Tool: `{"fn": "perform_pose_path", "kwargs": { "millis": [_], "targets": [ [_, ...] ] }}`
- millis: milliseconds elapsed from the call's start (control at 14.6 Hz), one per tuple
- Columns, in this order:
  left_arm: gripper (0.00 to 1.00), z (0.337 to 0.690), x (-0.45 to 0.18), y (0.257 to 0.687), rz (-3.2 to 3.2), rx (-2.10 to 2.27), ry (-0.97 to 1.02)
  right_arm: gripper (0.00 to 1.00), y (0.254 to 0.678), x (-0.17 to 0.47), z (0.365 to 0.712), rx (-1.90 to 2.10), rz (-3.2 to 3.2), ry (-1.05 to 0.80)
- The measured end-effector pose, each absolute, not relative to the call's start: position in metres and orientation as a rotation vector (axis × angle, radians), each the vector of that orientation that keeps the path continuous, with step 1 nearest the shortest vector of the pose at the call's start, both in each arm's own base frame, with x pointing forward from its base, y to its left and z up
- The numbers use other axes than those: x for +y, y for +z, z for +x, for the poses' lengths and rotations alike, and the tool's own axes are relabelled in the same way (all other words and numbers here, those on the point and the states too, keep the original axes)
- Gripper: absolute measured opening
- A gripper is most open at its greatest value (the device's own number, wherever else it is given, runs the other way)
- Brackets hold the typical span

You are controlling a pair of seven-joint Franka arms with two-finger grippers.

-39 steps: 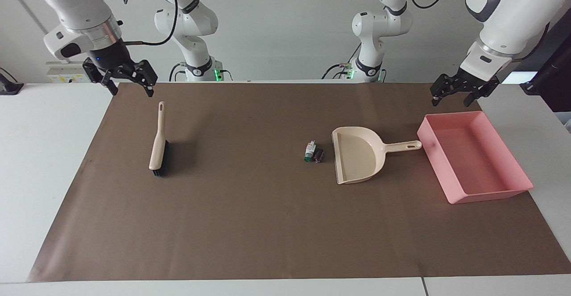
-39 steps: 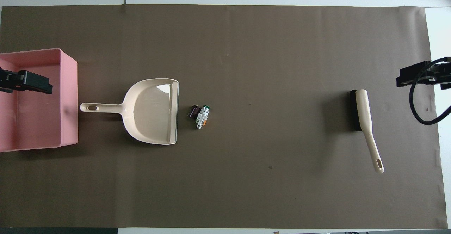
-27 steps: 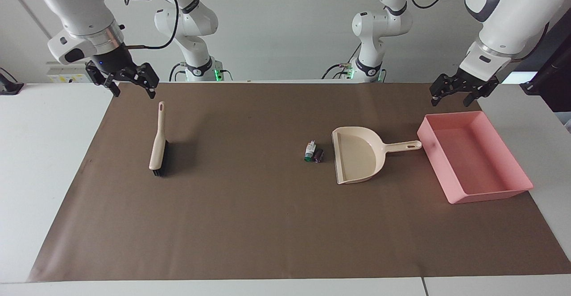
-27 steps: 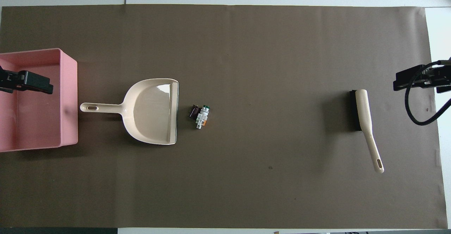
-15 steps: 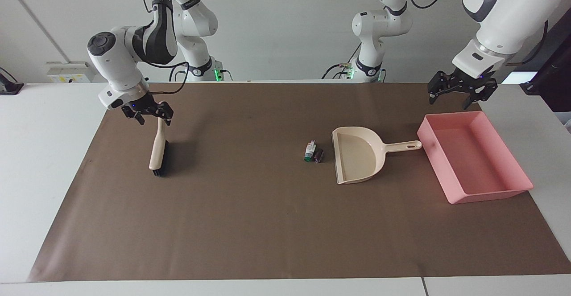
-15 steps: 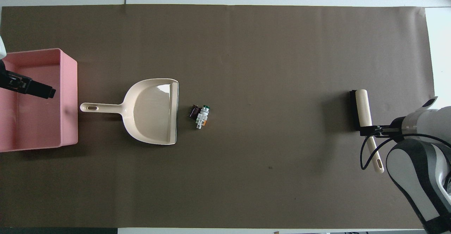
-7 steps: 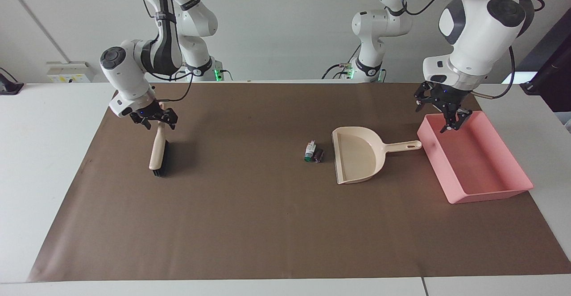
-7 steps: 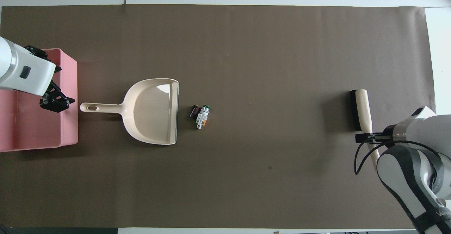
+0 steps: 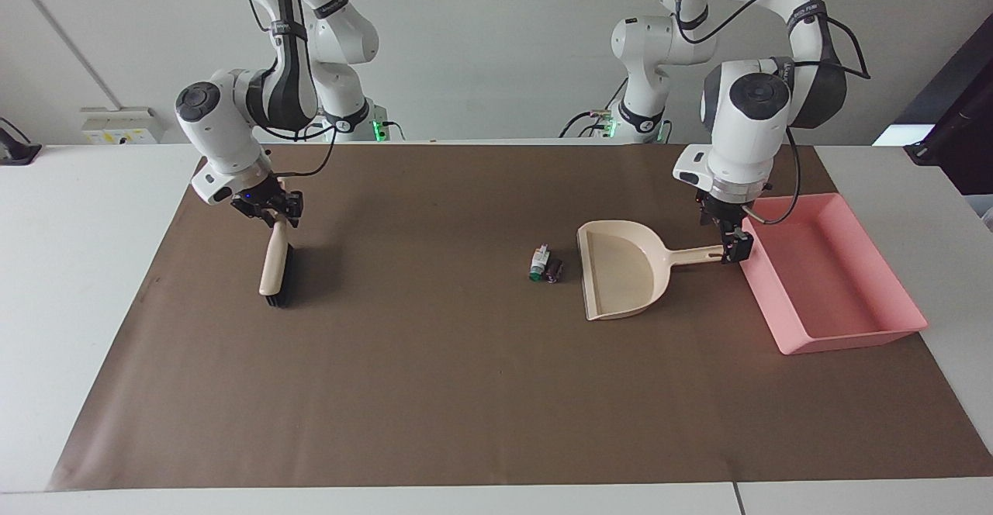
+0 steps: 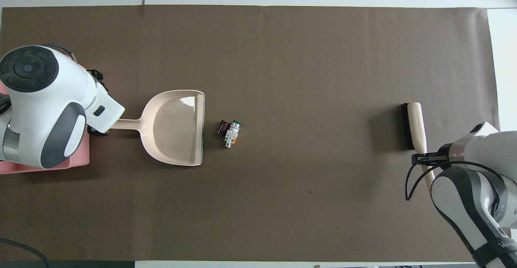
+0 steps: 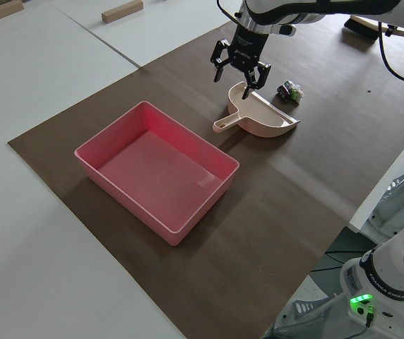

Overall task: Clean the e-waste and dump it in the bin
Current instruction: 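Grip the dustpan with the left gripper while the right gripper carries the brush over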

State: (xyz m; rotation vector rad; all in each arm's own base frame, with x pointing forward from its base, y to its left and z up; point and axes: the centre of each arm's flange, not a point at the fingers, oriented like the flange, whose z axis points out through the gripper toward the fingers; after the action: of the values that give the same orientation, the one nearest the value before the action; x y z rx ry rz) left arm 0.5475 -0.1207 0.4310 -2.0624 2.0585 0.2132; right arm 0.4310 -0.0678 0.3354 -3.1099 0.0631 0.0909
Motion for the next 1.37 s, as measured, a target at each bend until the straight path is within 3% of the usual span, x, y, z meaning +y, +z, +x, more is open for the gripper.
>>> {"fn": "perform_pose_path", "kwargs": {
  "millis": [68, 479, 753, 1096, 1233, 1370],
  "targets": [
    [0.94, 0.544, -0.125, 0.419, -2.025, 2.072, 0.233, 0.25, 0.337, -0.068, 0.432, 0.064, -3.106, 0.107],
    [0.91, 0.532, -0.126, 0.374, -1.926, 2.093, 0.299, 0.25, 0.373, -0.059, 0.452, 0.041, -3.097, 0.140],
    [0.90, 0.529, -0.131, 0.354, -1.921, 2.100, 0.341, 0.25, 0.434, 0.000, 0.492, 0.007, -3.106, 0.155],
    [0.86, 0.523, -0.135, 0.337, -1.922, 2.106, 0.383, 0.25, 0.437, 0.083, 0.518, -0.117, -3.120, 0.146],
    [0.82, 0.523, -0.135, 0.336, -1.924, 2.104, 0.384, 0.25, 0.426, 0.135, 0.516, -0.070, -3.155, 0.149],
    [0.60, 0.523, -0.135, 0.336, -1.926, 2.101, 0.382, 0.25, 0.414, 0.183, 0.509, -0.006, -3.166, 0.130]
  ]
}}
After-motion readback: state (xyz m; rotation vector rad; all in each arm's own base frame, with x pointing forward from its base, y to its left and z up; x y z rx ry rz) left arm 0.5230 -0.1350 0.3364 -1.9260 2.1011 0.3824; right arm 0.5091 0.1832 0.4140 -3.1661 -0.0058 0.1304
